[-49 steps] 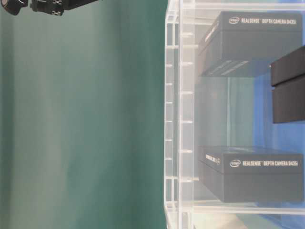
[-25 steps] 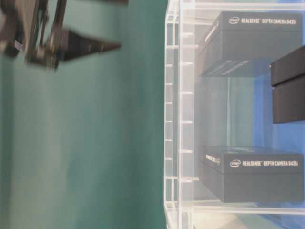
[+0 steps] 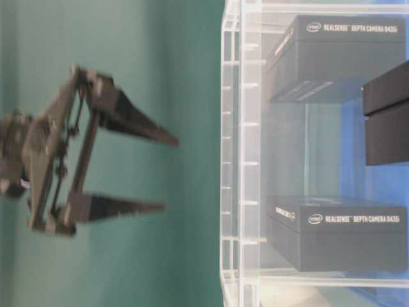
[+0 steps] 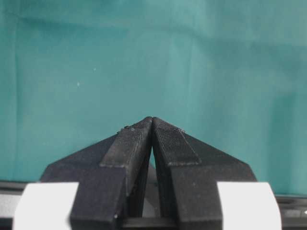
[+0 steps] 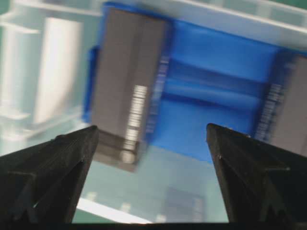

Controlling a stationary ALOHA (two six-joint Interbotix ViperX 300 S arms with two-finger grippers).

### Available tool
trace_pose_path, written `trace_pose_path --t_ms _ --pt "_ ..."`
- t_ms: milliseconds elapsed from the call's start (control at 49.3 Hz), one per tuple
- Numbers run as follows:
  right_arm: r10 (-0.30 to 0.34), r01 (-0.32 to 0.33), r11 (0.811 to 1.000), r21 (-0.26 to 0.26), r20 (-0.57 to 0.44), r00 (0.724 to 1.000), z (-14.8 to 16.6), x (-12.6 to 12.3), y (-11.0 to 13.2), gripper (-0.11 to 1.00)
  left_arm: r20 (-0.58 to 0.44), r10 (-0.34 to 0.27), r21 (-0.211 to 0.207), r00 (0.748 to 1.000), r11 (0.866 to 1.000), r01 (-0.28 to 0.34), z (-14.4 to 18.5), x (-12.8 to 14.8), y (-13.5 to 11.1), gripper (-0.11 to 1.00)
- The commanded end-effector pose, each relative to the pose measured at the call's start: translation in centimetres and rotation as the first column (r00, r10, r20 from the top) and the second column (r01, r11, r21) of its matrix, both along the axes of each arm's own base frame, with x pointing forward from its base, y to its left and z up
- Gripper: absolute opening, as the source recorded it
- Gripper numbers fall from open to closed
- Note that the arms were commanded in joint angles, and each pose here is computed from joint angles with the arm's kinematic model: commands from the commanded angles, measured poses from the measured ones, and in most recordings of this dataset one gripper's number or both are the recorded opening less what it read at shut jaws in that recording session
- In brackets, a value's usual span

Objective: Take the box out of the case with the right arm.
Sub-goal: 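Move the open right gripper over the left black box in the case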

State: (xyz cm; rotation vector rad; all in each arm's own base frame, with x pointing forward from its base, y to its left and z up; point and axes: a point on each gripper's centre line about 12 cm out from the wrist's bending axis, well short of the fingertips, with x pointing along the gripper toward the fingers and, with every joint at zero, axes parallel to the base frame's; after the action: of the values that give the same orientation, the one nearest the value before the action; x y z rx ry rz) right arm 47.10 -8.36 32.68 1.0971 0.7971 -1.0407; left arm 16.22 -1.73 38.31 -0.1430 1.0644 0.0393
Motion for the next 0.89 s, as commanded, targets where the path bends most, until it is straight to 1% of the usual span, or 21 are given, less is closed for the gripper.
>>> trace_pose_path --t_ms 0,122,284,873 --pt "0.007 -0.007 1.000 -0.001 0.065 0.998 2.0 0.9 0.1 0.92 0.014 -0.001 0.003 1.000 1.000 0.001 0.4 0.1 0.0 0.02" --pt "0.014 -0.015 1.000 0.012 0.076 0.997 1.8 2.5 0.3 0.92 0.014 -0.002 0.002 1.000 1.000 0.002 0.4 0.1 0.0 0.02" --pt "0.015 -0.017 0.999 0.027 0.067 0.998 1.2 3.3 0.4 0.92 0.016 -0.003 0.003 1.000 1.000 0.003 0.4 0.1 0.0 0.02" --pt "0.013 -0.015 0.999 0.028 0.068 0.998 1.1 3.4 0.4 0.96 0.029 -0.002 -0.001 1.000 1.000 0.002 0.6 -0.3 0.0 0.02"
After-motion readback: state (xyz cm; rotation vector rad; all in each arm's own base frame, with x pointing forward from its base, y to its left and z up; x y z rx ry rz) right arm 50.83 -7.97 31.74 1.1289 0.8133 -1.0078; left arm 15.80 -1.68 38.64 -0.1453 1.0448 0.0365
